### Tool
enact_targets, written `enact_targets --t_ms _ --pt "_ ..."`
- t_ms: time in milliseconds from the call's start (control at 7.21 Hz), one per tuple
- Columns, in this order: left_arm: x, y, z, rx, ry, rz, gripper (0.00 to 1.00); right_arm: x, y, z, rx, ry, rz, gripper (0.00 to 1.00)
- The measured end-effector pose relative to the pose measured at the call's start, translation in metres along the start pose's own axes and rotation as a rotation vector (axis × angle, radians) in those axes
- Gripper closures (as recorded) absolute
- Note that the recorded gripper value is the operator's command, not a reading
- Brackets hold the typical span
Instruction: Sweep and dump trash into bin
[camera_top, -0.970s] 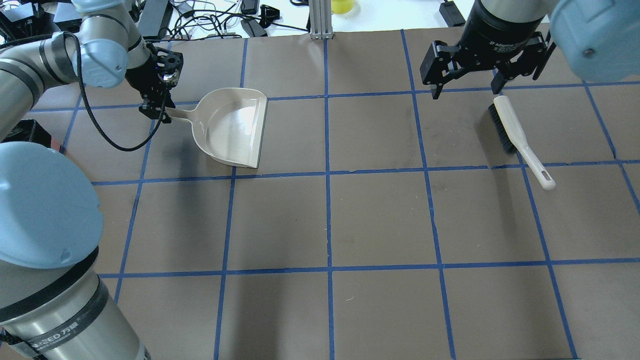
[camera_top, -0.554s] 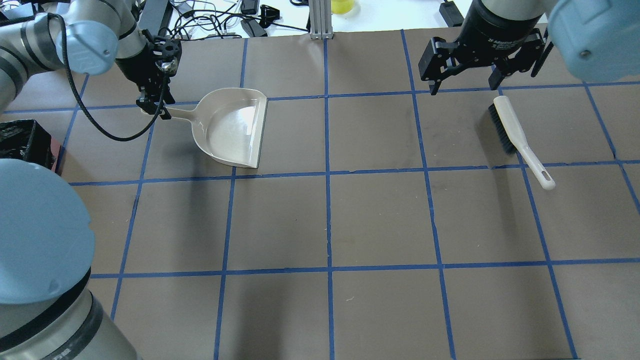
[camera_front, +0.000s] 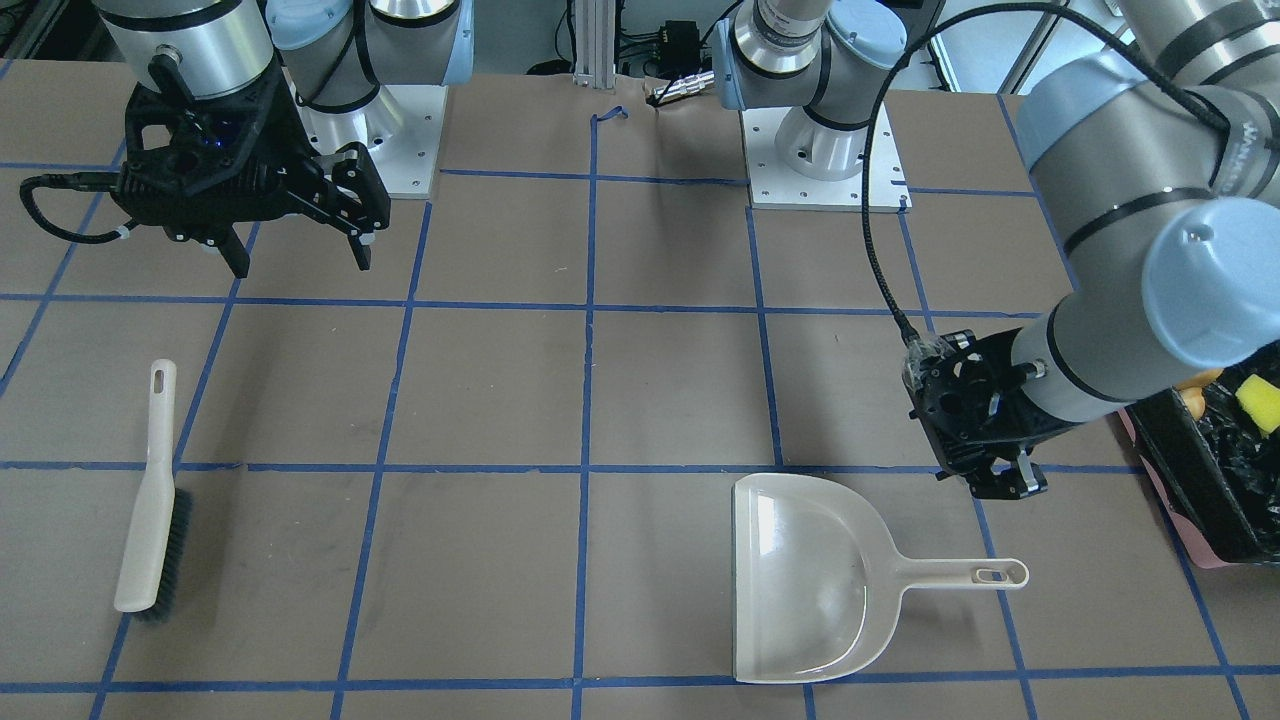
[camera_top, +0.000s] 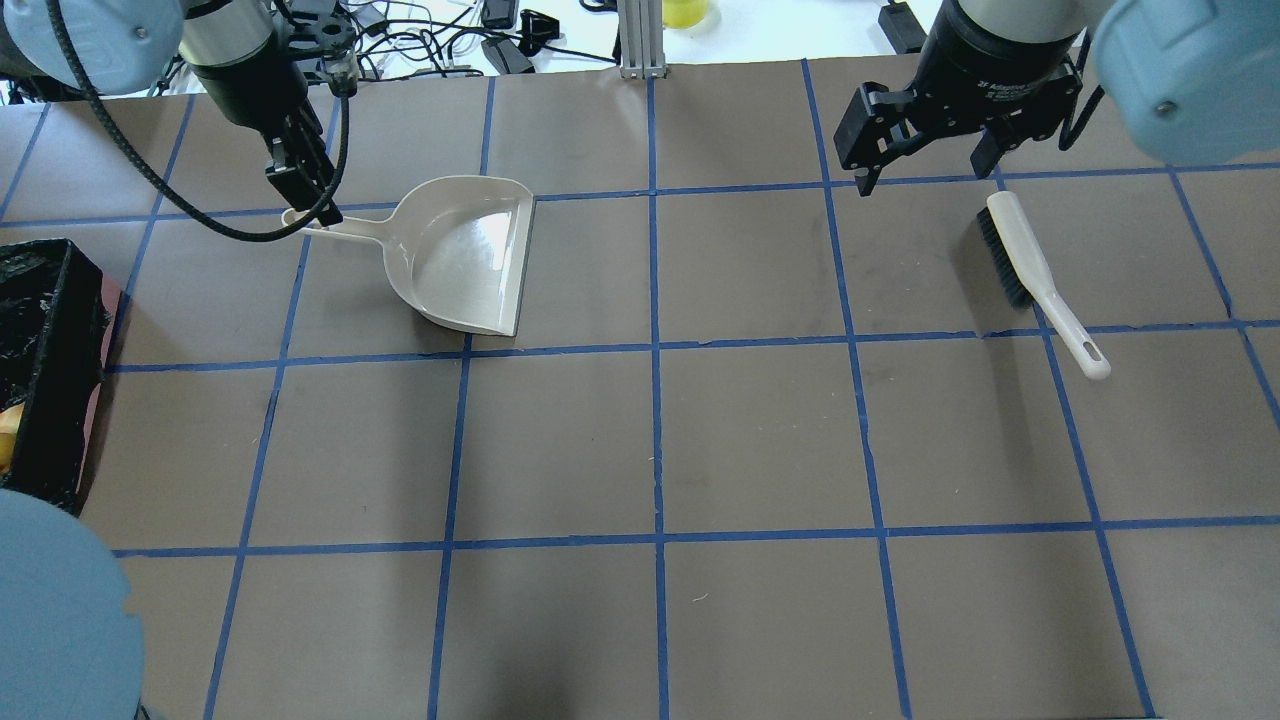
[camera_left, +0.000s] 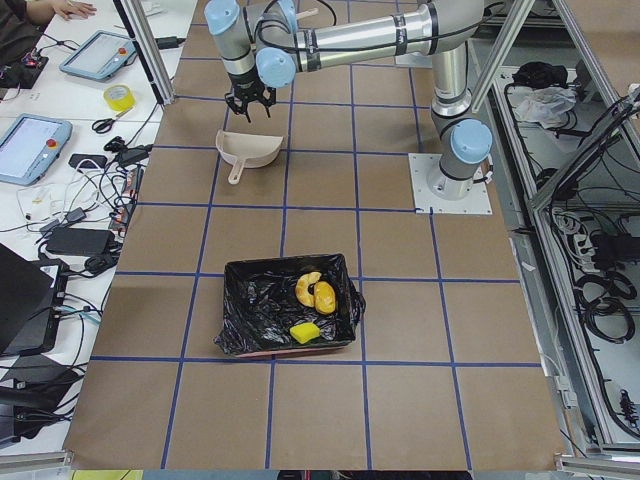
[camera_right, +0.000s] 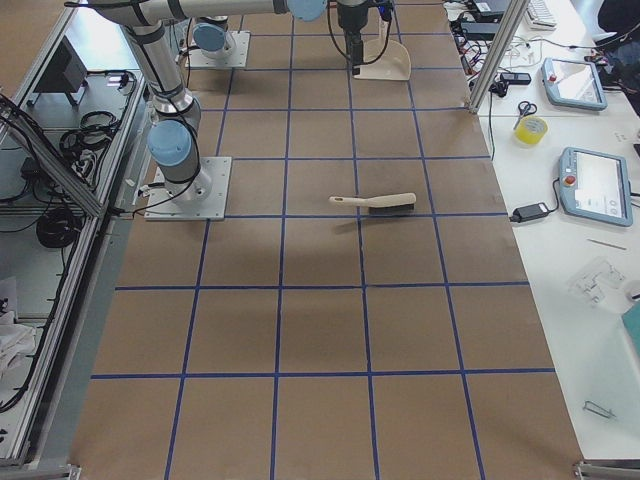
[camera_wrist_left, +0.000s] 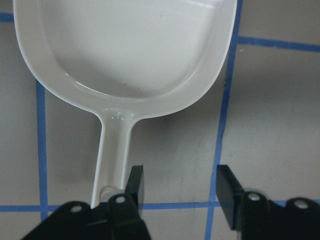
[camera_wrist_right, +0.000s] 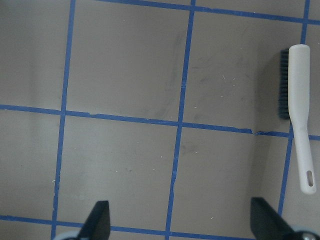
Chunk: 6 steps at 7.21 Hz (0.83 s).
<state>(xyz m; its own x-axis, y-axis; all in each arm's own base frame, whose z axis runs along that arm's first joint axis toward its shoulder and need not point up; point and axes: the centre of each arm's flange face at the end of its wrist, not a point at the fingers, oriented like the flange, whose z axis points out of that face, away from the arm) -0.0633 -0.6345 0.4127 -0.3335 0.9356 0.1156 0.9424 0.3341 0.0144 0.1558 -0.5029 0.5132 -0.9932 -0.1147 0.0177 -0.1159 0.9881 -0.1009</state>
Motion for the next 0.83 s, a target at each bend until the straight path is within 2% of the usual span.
enact_targets --t_ms 277,416,693,832 --pt "0.034 -0.02 -0.03 0.013 -0.044 -0.268 0.26 0.0 0.0 0.0 0.002 0.0 0.0 0.0" --pt "0.052 -0.034 -0.041 0.023 -0.065 -0.436 0.25 0.0 0.0 0.0 0.001 0.0 0.0 0.0" --pt "0.082 -0.055 -0.062 0.054 -0.109 -0.723 0.13 0.0 0.0 0.001 -0.003 0.0 0.0 0.0" --pt "0.091 -0.057 -0.072 0.078 -0.126 -0.837 0.0 0.0 0.0 0.001 -0.004 0.0 0.001 0.0"
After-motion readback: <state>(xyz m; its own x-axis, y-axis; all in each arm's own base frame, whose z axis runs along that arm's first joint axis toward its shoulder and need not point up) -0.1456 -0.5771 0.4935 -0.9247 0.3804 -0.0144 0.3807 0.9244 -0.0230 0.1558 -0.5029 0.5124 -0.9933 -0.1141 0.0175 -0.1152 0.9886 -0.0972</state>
